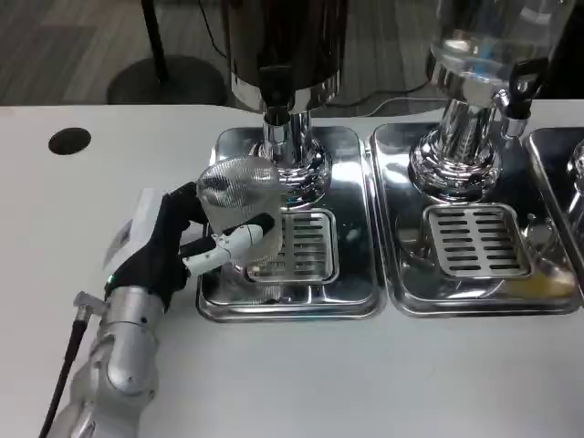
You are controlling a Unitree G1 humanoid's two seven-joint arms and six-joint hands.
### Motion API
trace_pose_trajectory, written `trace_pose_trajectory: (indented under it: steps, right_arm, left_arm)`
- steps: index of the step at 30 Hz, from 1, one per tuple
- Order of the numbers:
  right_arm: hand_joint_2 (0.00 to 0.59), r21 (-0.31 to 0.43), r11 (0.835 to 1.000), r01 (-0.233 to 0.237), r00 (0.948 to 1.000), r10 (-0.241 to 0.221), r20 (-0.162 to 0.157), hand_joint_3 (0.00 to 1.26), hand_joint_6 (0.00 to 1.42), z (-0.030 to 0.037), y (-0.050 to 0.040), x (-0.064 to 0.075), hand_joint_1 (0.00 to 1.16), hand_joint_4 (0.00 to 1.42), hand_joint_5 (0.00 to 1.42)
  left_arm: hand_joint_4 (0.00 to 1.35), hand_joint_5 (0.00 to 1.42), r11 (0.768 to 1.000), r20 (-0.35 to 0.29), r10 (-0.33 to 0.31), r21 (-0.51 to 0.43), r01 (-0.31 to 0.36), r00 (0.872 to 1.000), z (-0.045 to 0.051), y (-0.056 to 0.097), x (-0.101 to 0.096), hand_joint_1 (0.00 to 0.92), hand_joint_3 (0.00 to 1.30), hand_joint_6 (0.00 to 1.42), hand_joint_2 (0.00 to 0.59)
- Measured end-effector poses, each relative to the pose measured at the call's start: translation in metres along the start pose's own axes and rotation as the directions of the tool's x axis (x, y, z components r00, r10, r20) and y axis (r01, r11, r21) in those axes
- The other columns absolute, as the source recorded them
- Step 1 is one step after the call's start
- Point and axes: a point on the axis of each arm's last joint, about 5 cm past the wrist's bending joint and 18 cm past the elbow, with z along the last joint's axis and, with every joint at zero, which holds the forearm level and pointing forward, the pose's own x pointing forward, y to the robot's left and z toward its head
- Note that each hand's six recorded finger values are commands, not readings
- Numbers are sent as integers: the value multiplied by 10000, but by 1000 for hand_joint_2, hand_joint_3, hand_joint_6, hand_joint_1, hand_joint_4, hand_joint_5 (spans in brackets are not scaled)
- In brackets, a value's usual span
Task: Grasp the cup under the faucet to collect the drink, then remove the cup.
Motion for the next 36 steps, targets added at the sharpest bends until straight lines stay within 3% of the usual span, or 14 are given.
trace_pose_trajectory:
  steps: [7,19,31,36]
  right_arm:
    - [457,14,10000,80,9999,-80,139,174,62,25,-10,10,652,194,107]
    - [457,71,9999,78,9999,-79,108,174,62,29,-1,-5,652,194,107]
    - [457,84,9999,84,9999,-85,130,174,62,30,0,-4,652,194,107]
    - [457,87,9999,81,9999,-82,131,174,62,31,1,-4,652,194,107]
  left_arm:
    - [512,371,10000,278,-12,19,12,9996,43,-6,-10,500,425,328,240]
    - [509,375,9999,596,-104,-54,107,9982,46,-44,-119,493,441,328,240]
    - [515,375,9999,578,-25,-143,33,9983,37,-32,-140,493,442,328,240]
    - [517,375,9998,218,79,-183,-75,9997,-18,-6,-116,491,442,328,241]
